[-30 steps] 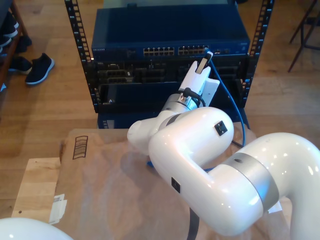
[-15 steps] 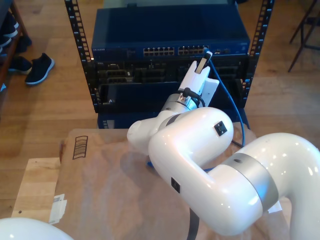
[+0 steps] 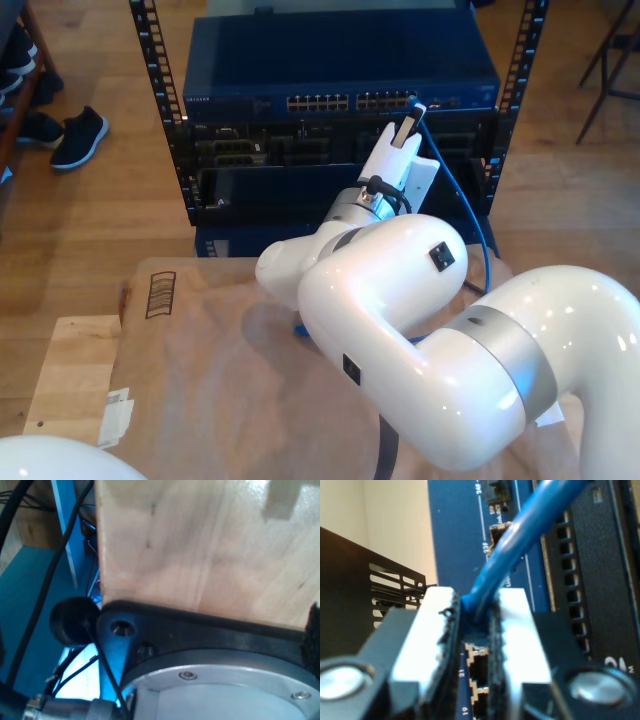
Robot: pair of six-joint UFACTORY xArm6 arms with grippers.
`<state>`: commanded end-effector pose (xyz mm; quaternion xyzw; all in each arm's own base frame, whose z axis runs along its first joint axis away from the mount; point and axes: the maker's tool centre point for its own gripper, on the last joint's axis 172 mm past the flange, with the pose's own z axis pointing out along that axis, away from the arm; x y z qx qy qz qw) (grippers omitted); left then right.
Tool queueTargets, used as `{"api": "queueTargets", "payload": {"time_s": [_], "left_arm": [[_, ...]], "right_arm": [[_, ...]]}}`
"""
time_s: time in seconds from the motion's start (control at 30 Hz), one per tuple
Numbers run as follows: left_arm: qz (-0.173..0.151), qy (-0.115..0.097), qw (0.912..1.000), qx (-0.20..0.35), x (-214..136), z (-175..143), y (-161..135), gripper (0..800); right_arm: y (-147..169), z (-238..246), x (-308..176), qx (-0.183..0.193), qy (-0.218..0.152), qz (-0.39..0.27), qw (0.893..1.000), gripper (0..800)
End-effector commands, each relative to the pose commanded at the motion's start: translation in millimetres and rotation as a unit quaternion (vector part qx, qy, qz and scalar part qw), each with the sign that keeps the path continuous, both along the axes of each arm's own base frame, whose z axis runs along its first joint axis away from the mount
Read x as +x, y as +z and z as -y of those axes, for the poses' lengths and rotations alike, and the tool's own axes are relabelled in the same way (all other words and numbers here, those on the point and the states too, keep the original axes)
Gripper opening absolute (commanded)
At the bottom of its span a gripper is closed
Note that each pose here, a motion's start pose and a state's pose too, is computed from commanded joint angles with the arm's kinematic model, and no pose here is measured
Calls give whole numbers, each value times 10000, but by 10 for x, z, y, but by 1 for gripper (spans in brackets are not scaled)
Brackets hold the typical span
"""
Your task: Grab the cable and plug it in
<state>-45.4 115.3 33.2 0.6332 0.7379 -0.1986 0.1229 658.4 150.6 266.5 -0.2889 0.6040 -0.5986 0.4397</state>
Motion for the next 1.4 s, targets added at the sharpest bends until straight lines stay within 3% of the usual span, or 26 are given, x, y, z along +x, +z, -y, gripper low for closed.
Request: {"api": "queueTargets", "payload": {"time_s": [1.4], "left_arm": [[0, 0, 10000, 0, 0, 0, 0, 800]], "right_arm": [[62, 35, 22, 35, -4, 49, 10000, 0]]}}
